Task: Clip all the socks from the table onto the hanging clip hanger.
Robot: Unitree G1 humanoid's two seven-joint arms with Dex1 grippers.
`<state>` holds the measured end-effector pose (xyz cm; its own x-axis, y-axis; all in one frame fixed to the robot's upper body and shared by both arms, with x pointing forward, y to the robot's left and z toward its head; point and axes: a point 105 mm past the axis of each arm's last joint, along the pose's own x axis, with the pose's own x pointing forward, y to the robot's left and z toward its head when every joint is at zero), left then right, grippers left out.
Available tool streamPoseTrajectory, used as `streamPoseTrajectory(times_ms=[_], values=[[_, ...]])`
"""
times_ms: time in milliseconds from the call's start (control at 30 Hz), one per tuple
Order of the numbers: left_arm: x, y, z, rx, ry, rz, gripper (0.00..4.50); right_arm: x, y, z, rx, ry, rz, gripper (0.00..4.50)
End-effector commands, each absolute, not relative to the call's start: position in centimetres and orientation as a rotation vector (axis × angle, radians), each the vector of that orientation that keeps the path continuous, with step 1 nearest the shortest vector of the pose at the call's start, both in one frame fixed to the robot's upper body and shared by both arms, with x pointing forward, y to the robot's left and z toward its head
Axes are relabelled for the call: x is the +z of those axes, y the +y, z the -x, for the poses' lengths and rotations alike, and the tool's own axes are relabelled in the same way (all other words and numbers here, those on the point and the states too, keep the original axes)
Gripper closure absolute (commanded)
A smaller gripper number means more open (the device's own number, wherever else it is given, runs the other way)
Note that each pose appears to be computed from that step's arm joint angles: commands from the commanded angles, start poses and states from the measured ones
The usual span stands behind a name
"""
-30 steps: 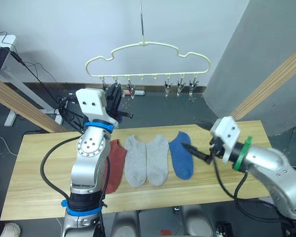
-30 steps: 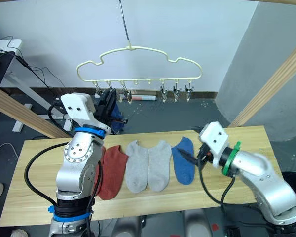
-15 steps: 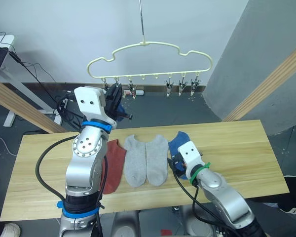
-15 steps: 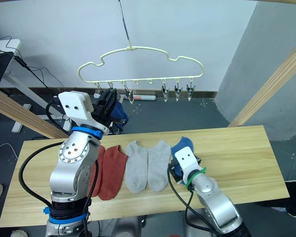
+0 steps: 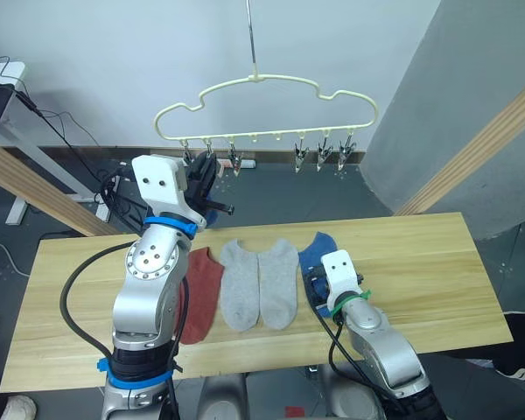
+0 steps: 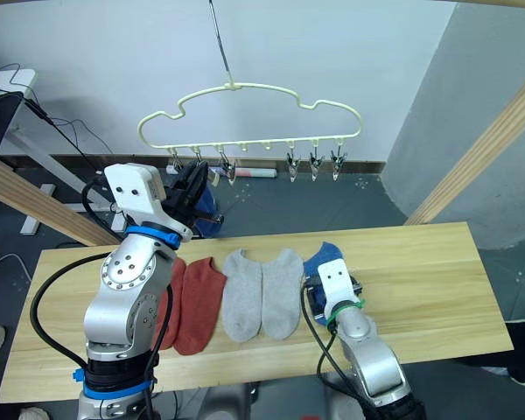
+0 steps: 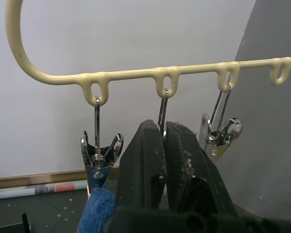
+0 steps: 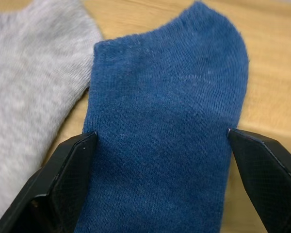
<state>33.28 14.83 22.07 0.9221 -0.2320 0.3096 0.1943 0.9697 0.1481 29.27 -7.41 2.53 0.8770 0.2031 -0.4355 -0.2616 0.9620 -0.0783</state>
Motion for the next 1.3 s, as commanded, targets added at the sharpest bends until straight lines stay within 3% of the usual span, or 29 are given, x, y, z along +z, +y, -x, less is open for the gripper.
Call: streamPoseTrajectory(times_ms=[33,167,500,667,767,1033,1300], values=[[23.3,14.6,-32.3,-0.226,-0.389,-0.119,4.50,1.7,-7.2,-28.8,0.255,0.487,0.078,0.01],[23.3,14.6,-32.3,-0.228,-0.386,-0.118,4.50,1.2,-7.3,-28.7,0.253,0.511,0.092,0.88],[23.4,14.6,-32.0,-0.245,-0.388,-0.112,4.50,1.3,-8.1,-28.6,0.220,0.488,0.129,4.37],[24.5,15.0,-31.5,-0.309,-0.405,-0.087,4.50,4.8,-7.9,-29.1,0.358,0.296,0.273,4.45],[25.5,15.0,-30.9,-0.402,-0.401,-0.051,4.50,8.5,-6.2,-29.4,0.529,0.089,0.425,4.45],[27.1,15.2,-30.6,-0.512,-0.341,0.049,4.50,13.2,-1.9,-29.5,0.770,-0.216,0.557,4.45],[27.4,14.8,-30.5,-0.571,-0.282,0.137,4.50,14.1,0.4,-29.9,0.847,-0.354,0.659,4.45]])
